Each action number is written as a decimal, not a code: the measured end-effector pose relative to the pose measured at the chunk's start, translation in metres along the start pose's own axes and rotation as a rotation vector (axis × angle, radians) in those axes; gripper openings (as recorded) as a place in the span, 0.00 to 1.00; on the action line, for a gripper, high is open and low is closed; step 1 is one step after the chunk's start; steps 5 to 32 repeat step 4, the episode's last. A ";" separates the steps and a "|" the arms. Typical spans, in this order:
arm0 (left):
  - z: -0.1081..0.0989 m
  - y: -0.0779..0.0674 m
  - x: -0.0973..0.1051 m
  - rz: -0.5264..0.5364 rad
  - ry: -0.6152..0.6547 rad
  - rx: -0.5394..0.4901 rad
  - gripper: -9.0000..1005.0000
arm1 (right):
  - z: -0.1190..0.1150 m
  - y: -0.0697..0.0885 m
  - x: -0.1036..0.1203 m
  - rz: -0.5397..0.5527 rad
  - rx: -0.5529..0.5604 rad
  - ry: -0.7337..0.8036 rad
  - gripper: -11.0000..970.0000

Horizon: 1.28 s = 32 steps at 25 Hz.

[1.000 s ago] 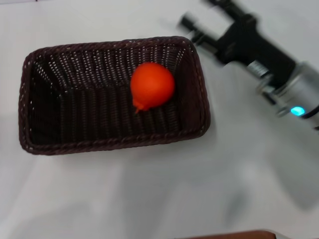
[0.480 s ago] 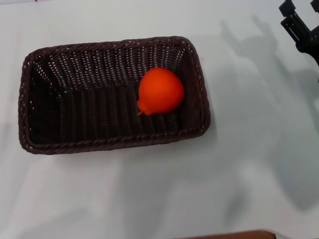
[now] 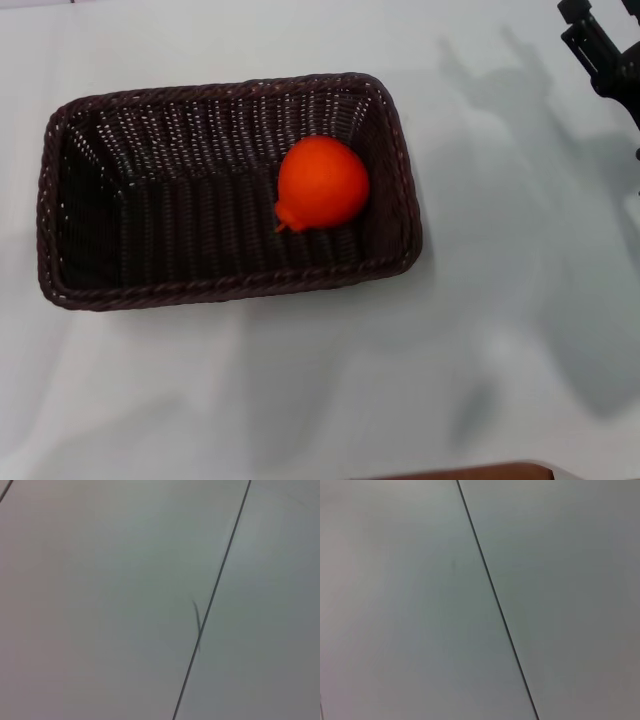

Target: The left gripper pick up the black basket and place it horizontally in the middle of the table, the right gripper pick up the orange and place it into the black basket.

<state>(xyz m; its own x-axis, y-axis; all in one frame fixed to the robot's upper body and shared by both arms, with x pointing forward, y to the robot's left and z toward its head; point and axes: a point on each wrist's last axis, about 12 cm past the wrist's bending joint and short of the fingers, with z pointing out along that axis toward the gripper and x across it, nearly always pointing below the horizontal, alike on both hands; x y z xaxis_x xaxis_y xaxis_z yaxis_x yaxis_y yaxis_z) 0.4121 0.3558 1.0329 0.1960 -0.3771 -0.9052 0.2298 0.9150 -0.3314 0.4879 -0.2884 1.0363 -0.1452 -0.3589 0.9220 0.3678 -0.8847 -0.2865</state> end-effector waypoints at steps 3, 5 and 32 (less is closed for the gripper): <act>0.002 0.000 0.000 0.003 -0.001 0.003 0.88 | 0.001 0.000 0.000 -0.001 0.004 0.003 0.98; 0.004 0.001 -0.001 0.007 -0.011 0.000 0.88 | 0.002 0.000 0.001 -0.001 0.005 0.003 0.98; 0.004 0.001 -0.001 0.007 -0.011 0.000 0.88 | 0.002 0.000 0.001 -0.001 0.005 0.003 0.98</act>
